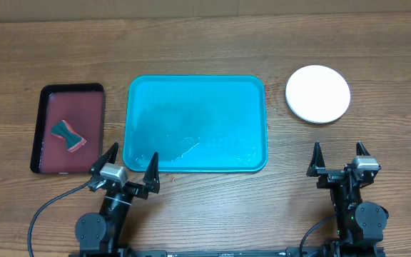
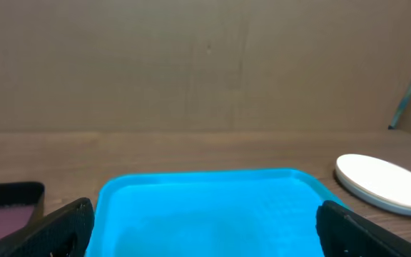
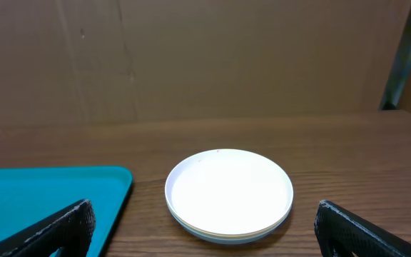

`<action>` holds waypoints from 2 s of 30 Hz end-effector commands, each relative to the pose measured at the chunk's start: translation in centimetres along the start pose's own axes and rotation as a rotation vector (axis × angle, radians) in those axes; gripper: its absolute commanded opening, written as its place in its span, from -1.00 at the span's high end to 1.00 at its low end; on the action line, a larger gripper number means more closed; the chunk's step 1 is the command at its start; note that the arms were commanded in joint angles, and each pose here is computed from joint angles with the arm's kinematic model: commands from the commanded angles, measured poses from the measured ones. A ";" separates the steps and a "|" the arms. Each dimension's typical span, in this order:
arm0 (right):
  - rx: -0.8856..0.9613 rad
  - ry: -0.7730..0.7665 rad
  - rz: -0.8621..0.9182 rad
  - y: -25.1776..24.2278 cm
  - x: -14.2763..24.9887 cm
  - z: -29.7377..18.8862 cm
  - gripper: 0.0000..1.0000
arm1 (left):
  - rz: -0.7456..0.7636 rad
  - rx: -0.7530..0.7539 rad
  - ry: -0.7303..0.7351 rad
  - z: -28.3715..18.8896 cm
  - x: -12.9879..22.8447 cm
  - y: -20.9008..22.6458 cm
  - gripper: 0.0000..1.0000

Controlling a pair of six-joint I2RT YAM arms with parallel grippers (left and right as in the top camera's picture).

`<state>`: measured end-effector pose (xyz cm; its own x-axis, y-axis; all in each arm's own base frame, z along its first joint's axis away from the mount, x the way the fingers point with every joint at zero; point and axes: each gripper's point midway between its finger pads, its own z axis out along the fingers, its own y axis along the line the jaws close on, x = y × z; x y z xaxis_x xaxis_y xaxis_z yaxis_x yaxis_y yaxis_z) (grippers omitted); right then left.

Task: Clean dirty plates on tray and stack at the side

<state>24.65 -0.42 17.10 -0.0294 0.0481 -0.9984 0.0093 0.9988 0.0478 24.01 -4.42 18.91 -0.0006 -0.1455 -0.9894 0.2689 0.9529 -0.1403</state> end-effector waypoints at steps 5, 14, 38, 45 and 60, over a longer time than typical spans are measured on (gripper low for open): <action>0.009 -0.006 -0.004 -0.2 0.1 0.0 -1.00 | -0.003 -0.139 0.052 -0.2 1.9 2.7 -0.99; 0.009 -0.006 -0.004 -0.2 0.1 0.0 -1.00 | -0.005 -0.191 0.077 -0.5 2.5 3.7 -0.99; 0.009 -0.006 -0.004 -0.2 0.1 0.0 -1.00 | 0.105 -0.308 0.095 -1.0 2.7 5.7 -1.00; 0.009 -0.006 -0.004 -0.2 0.1 0.0 -1.00 | 0.106 -0.313 0.095 -1.0 2.7 5.8 -0.99; 0.009 -0.006 -0.004 -0.2 0.1 0.0 -1.00 | 0.098 -0.317 0.094 -1.0 2.7 5.9 -1.00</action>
<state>24.65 -0.42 17.08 -0.0302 0.0481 -0.9984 0.0093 0.9988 0.0478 24.63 0.66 15.52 -0.0836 -0.0412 -0.9956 -0.0212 0.9990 -0.0396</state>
